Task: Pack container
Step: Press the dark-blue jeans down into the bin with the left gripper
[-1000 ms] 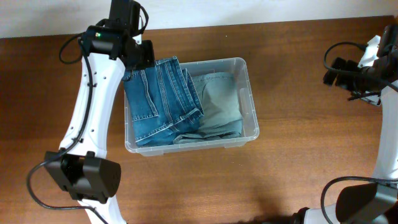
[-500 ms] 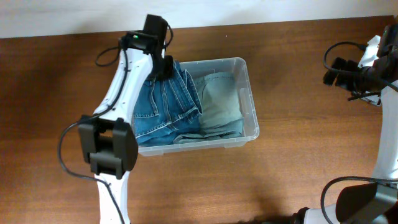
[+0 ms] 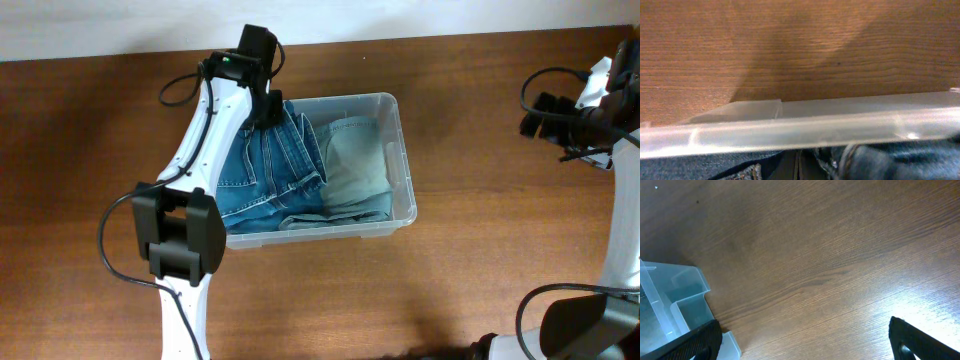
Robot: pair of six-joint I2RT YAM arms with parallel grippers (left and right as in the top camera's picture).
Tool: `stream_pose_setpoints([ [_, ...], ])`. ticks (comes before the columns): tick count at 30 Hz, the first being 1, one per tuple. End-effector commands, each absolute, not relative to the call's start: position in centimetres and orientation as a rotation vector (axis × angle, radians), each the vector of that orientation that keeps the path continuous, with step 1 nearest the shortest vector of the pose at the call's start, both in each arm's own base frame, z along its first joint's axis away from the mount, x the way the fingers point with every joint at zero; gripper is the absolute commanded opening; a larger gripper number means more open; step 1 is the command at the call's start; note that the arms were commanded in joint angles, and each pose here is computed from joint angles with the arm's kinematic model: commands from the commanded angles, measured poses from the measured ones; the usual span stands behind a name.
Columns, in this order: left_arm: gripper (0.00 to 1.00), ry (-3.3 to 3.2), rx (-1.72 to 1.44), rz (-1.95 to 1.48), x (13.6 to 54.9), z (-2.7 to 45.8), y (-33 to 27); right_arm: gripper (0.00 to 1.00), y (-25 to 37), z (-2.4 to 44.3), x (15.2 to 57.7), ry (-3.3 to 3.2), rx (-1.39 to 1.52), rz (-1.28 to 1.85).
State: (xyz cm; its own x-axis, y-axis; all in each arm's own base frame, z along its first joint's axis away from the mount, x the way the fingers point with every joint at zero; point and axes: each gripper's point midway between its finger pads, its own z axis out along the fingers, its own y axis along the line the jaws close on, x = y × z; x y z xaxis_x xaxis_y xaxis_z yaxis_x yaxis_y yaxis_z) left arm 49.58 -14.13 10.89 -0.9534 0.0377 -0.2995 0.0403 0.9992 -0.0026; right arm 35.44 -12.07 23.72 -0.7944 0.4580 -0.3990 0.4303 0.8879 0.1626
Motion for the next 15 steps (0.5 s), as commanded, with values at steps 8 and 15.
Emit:
stream_pose_setpoints([
  [8,0.01,2.684,0.140,-0.169,48.1,18.4,-18.1,0.99,-12.2,24.2,35.4,2.608,0.647,0.082],
  [15,0.01,2.681,0.191,-0.181,47.7,17.6,-20.1,0.98,-12.2,24.2,35.4,2.608,0.648,0.082],
])
